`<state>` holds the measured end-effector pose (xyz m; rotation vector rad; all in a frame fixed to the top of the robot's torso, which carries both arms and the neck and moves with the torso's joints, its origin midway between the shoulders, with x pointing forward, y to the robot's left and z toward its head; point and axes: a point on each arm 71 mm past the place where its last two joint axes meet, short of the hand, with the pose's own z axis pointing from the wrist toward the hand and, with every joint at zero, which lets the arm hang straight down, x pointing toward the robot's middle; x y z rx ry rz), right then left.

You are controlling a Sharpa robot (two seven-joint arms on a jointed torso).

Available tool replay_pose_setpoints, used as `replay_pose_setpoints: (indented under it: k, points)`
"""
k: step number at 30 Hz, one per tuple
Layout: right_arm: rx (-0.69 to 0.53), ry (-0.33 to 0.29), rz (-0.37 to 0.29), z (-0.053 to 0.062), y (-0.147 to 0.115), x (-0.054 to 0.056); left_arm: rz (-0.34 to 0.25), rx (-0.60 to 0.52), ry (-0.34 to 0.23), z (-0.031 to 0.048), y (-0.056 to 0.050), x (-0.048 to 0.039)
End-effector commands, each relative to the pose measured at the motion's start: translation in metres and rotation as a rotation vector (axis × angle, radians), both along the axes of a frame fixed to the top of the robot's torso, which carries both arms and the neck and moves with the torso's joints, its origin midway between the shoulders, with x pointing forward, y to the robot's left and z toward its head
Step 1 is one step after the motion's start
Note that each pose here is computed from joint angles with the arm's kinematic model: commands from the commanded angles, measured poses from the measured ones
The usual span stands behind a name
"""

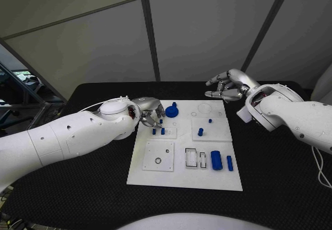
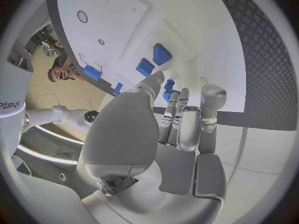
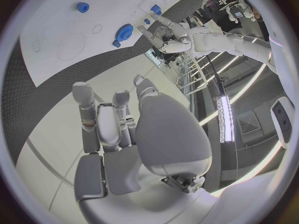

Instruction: Assemble the parts on the task board

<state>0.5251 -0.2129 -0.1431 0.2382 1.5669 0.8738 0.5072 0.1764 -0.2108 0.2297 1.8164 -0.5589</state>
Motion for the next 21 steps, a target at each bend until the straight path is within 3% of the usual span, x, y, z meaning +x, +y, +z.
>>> replay_pose_setpoints:
  k: [1,8,12,16,21]
  points:
    - [-0.003,-0.004,0.001,0.001,-0.003,0.001,-0.001,-0.102,-0.077,0.0113,0.002,0.0009]
    - [-0.069,0.0,0.011,-0.001,-0.009,-0.001,0.02,-0.213,-0.093,0.0241,0.016,-0.0001]
    - [-0.169,-0.008,0.038,-0.004,-0.01,-0.006,0.057,-0.338,-0.04,0.0292,0.029,-0.001]
    - [-0.346,-0.03,0.08,-0.013,-0.007,-0.016,0.132,-0.606,0.063,0.0354,0.051,-0.0035]
    - [-0.509,-0.058,0.101,-0.025,-0.004,-0.025,0.2,-0.942,0.16,0.0417,0.069,-0.0059]
